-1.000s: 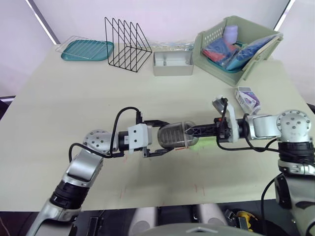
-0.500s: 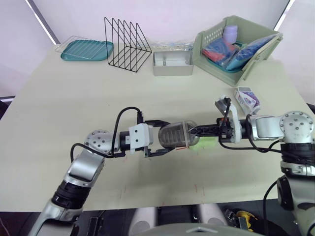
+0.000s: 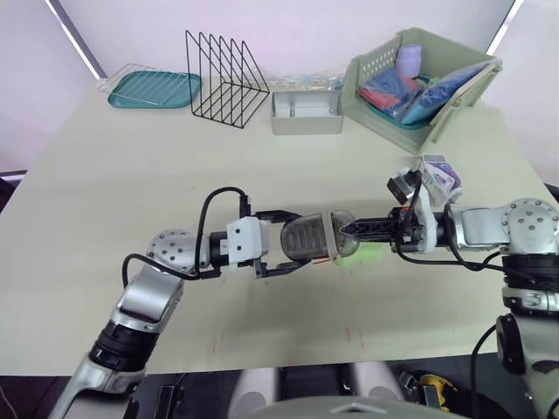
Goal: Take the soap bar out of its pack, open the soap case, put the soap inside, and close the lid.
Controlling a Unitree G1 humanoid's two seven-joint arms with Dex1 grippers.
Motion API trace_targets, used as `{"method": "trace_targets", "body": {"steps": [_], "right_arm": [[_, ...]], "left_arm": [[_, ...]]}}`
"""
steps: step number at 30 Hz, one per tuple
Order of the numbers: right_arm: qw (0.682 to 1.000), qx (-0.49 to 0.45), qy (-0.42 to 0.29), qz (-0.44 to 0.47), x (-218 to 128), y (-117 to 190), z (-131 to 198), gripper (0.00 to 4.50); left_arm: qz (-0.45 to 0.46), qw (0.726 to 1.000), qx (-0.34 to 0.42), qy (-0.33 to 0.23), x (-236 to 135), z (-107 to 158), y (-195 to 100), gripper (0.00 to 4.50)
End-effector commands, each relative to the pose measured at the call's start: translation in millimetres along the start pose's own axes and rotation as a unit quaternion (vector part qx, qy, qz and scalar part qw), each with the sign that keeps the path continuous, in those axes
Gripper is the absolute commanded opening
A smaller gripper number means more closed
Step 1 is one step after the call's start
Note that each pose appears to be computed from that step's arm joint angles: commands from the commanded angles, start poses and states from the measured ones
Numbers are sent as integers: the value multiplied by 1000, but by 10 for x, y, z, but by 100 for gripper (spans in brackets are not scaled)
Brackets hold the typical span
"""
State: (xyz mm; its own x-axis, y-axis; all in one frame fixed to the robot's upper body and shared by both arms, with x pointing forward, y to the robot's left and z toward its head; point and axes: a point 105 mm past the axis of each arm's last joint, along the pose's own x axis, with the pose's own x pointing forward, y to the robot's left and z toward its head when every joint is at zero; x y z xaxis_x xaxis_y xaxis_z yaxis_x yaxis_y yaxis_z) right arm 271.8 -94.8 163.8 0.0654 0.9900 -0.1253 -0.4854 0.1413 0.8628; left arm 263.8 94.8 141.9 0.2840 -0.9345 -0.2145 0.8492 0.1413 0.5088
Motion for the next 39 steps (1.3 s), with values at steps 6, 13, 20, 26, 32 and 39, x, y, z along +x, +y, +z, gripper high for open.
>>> {"method": "trace_targets", "body": {"steps": [6, 13, 20, 26, 32, 39], "right_arm": [[999, -27, -10, 28, -61, 167, 65, 185], [994, -3, -72, -77, -555, -81, 175, 185], [958, -27, -132, -254, -1068, -463, 420, 185], [935, -64, -114, -330, -1085, -659, 500, 185], [931, -66, -103, -343, -1011, -729, 529, 185], [942, -53, -97, -317, -933, -639, 519, 335]], "left_arm": [[8, 1000, -2, 16, -49, -34, 1, 344], [12, 1000, -6, 25, -81, -65, 14, 344], [4, 999, -17, 36, -93, -132, -39, 344], [5, 999, -20, 38, -92, -140, -48, 344], [6, 999, -21, 39, -86, -140, -58, 344], [10, 999, -22, 43, -99, -152, -67, 344]]}}
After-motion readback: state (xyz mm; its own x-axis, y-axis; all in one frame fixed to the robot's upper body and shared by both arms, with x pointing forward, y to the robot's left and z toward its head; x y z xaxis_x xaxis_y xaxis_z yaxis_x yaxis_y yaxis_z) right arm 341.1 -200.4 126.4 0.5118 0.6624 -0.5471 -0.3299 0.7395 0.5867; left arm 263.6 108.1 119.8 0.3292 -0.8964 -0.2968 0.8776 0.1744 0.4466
